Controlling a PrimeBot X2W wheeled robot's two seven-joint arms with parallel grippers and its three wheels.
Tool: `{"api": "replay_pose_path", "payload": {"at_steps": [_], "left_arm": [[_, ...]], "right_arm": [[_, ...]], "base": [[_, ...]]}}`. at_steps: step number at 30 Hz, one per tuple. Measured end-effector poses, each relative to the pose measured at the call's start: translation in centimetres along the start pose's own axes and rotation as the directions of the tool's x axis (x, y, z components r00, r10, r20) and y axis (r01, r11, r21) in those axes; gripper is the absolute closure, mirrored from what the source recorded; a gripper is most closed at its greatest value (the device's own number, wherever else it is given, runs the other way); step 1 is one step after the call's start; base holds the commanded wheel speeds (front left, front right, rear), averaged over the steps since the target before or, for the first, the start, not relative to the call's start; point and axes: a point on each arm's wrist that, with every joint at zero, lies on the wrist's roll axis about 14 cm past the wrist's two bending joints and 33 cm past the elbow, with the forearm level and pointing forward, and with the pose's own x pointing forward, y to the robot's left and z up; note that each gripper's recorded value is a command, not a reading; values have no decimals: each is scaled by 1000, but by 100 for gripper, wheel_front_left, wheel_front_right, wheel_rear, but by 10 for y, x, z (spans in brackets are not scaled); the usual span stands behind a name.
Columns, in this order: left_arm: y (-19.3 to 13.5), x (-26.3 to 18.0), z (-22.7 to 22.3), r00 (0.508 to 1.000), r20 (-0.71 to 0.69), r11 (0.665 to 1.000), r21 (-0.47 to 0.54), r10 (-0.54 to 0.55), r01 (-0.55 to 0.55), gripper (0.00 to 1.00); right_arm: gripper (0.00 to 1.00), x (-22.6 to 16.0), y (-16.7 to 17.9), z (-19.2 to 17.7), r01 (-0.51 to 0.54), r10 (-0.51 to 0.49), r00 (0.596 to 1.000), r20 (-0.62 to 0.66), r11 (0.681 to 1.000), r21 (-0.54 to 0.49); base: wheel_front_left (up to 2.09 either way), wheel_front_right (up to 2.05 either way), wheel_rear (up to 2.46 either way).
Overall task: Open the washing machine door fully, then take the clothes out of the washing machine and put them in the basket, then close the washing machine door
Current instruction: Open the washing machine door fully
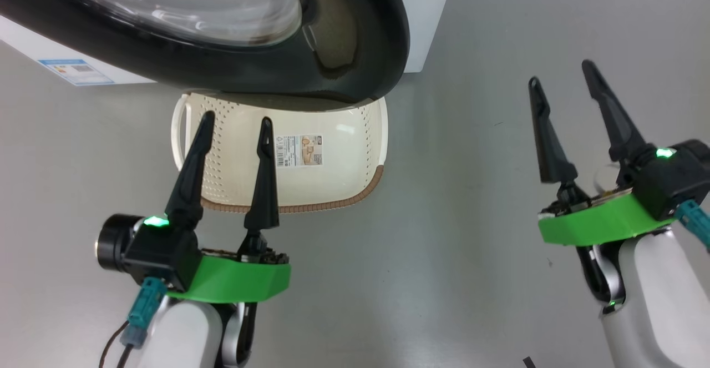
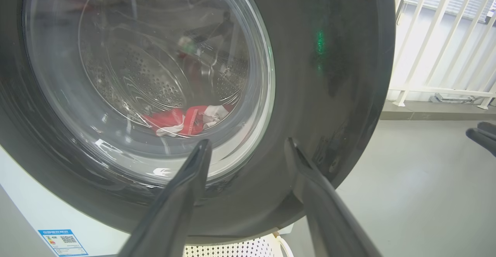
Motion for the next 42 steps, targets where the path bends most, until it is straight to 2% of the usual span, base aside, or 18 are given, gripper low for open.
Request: {"api": "replay_pose_path", "payload": {"at_steps": [5,29,30,31,32,35,39,41,42], "left_arm": [[0,1,-1,1000,0,1000,-1,5,-5,0],[3,1,-5,1000,-9,1000,4,11,-11,0],[3,1,-6,1000,-9,1000,4,11,-11,0],[3,1,-6,1000,-10,1000,4,11,-11,0],[3,1,-6,1000,-10,1000,4,12,-12,0],[4,1,-7,1000,-12,1000,4,13,-12,0],[6,1,-6,1000,-10,1000,5,17,-17,0],[7,1,-5,1000,-7,1000,1,22,-22,0],[9,0,-3,1000,-3,1000,4,26,-26,0]], "right_arm": [[0,-8,4,-11,-3,3,999,-33,1000,3],[0,-7,14,-18,-31,32,998,-48,999,6],[50,-7,15,-18,-33,33,998,-49,999,6],[93,-7,16,-19,-35,35,998,-49,999,7],[100,-7,17,-19,-38,39,998,-48,999,10],[100,-6,19,-19,-41,43,998,-47,999,31],[100,2,11,-13,0,2,1000,-14,989,148],[100,9,7,-8,28,-33,999,11,960,280],[100,16,4,-6,49,-63,998,22,913,405]], "base": [[0,0,0],[0,0,0],[0,0,0],[0,0,0],[0,0,0],[0,0,0],[0,0,0],[0,0,0],[0,0,0]]}}
